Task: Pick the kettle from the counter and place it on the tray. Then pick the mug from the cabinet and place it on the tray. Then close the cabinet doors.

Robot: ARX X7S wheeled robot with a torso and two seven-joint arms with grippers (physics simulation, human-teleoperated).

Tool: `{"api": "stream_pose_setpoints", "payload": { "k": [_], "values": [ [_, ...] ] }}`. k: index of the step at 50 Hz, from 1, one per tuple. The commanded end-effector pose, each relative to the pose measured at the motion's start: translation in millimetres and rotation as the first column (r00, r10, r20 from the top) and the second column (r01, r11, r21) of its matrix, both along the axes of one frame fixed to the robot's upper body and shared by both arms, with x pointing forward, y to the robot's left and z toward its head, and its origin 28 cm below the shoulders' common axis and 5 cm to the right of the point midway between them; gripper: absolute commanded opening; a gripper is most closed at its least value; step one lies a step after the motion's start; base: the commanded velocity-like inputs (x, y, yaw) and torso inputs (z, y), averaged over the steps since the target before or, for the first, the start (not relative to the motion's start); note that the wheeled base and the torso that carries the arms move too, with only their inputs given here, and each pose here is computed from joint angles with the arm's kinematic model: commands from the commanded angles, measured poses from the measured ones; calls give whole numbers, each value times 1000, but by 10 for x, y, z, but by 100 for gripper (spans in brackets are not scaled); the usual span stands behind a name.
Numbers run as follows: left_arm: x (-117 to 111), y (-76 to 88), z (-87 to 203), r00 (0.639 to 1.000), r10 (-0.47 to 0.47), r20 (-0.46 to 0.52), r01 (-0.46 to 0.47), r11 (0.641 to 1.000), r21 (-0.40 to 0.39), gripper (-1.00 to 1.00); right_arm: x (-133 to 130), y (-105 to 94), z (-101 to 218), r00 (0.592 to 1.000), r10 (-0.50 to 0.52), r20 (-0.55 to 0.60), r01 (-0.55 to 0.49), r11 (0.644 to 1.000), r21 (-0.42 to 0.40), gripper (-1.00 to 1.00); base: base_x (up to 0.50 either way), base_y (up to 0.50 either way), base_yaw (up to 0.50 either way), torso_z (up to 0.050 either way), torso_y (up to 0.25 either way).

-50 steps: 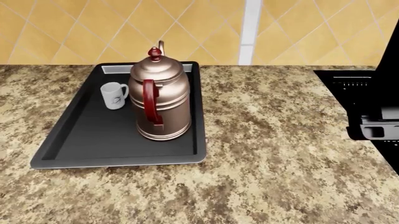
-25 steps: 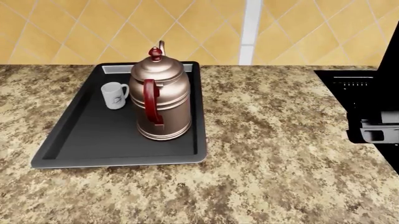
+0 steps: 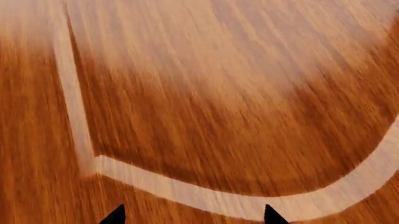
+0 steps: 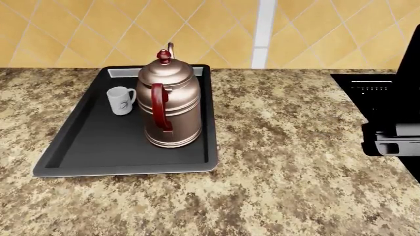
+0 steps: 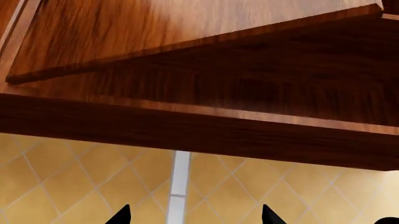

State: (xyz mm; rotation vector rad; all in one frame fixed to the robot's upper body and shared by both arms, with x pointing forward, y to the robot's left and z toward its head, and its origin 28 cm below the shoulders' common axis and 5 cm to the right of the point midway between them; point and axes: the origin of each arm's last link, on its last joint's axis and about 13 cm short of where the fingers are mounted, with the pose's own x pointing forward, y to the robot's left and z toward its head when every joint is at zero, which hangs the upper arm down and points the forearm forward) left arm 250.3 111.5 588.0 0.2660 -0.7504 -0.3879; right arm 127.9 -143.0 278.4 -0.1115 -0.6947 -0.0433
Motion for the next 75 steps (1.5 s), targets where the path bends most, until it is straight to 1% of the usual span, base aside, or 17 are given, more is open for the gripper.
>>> {"api": "stream_pose_setpoints", "payload": {
  "k": [1,7,11,22,27,33,45,51,55,56,59,66,67,68,72,75],
  "values": [
    [309,-138,-354,962,68,-263,-20,983,182,100,-10,8,-22,1000,-1,-5,1,1000,2,100,0,0,0,0,0],
    [400,-102,-406,956,146,-254,-94,974,206,100,-12,9,-35,1000,-2,-8,2,1000,3,100,0,0,0,0,0],
    [449,-83,-436,951,179,-251,-124,967,221,100,-13,4,-36,1000,-4,-8,4,1000,3,100,0,0,0,0,0],
    [600,-34,-562,931,230,-283,-158,954,255,100,-15,9,-54,1000,-3,-13,4,1000,5,100,0,0,0,0,0],
    [710,25,-647,915,274,-295,-199,945,259,100,-18,7,-66,1000,-5,-16,5,1000,6,100,3,0,0,0,0],
    [802,71,-729,901,303,-310,-226,939,259,100,-21,7,-80,1000,-6,-23,7,1000,9,100,6,0,0,0,0],
    [1015,168,-978,854,394,-339,-303,907,292,100,-23,11,-103,999,-9,-32,10,1000,10,100,6,1,1,0,0],
    [1130,236,-1118,825,481,-297,-369,856,361,100,-26,11,-123,999,-12,-41,12,1000,11,100,6,1,1,0,0],
    [1178,265,-1177,813,517,-268,-396,828,397,100,-24,15,-131,999,-12,-46,12,1000,12,100,0,0,0,0,0],
    [1186,270,-1185,811,522,-264,-400,824,400,100,-23,16,-132,999,-11,-47,12,1000,12,100,0,0,0,0,0],
    [1209,289,-1206,804,548,-231,-422,799,428,100,-20,17,-137,999,-11,-49,12,1000,12,100,0,0,0,0,0],
    [1247,317,-1247,794,577,-193,-448,769,455,100,-11,21,-139,999,-11,-52,12,1000,11,100,0,0,0,0,0],
    [1253,320,-1252,792,585,-176,-456,758,467,100,-11,21,-140,999,-11,-52,12,1000,11,100,0,0,0,0,0],
    [1258,322,-1259,790,589,-171,-459,754,470,100,-12,21,-139,999,-11,-52,12,1000,11,100,0,0,0,0,0],
    [1282,335,-1280,779,618,-103,-492,705,511,100,-12,21,-144,998,-12,-54,12,1000,12,100,0,0,0,0,0],
    [1305,345,-1289,767,642,-3,-534,641,551,100,-12,19,-147,998,-12,-54,13,1000,13,100,0,0,0,0,0]
  ]
}}
